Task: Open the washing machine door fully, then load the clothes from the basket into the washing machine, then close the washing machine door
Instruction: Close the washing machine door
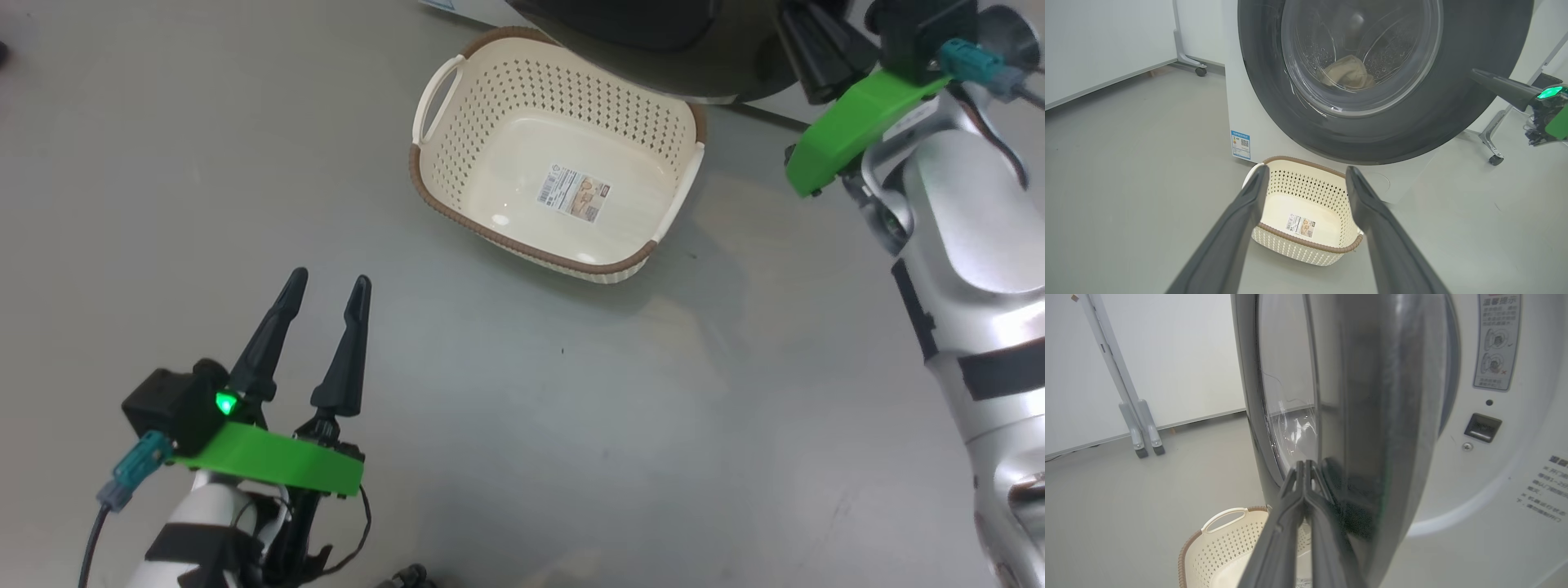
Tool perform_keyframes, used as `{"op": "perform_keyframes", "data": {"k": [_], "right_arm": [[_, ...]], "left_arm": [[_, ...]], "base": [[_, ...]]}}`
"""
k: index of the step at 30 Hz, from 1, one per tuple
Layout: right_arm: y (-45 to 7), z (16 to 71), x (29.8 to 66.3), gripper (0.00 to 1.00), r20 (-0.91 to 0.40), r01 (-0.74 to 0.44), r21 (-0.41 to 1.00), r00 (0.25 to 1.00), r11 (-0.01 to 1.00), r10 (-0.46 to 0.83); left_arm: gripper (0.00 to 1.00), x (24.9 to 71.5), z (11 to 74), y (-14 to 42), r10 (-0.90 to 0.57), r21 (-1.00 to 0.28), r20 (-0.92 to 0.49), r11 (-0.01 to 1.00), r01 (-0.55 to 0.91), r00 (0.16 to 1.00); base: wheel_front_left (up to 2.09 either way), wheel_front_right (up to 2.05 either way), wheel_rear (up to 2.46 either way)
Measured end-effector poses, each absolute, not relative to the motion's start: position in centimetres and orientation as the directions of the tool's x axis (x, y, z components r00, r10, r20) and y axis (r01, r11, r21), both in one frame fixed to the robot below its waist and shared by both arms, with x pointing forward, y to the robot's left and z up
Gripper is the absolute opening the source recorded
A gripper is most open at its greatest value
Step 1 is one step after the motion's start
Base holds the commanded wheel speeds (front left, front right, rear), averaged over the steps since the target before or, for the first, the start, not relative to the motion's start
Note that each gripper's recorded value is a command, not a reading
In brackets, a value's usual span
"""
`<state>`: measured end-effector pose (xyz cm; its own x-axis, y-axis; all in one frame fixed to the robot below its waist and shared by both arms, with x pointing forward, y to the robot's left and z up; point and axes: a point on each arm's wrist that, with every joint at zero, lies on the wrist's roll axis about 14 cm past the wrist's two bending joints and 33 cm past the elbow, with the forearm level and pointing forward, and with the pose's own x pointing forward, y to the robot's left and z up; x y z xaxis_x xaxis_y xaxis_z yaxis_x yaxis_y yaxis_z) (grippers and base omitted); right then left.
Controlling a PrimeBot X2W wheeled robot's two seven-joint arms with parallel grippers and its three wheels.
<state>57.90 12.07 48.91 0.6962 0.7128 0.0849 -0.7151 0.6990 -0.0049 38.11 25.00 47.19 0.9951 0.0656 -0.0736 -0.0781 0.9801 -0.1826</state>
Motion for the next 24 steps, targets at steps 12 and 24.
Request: {"op": "perform_keyframes", "data": {"k": [12, 24], "right_arm": [[10.9, 48.5, 64.2, 0.0, 0.093, -0.66, -0.076, 0.742, 0.748, 0.664], [8.8, 49.3, 69.5, 0.0, 0.109, -0.583, -0.143, 0.794, 0.8, 0.598]], "left_arm": [[1.0, 39.6, 45.9, 25.3, 0.076, -0.186, -0.109, 0.978, -0.096, 0.991], [1.0, 39.9, 45.0, 25.6, 0.092, -0.188, -0.137, 0.975, -0.117, 0.986]], "base": [[0.0, 0.0, 0.0], [0.0, 0.0, 0.0]]}}
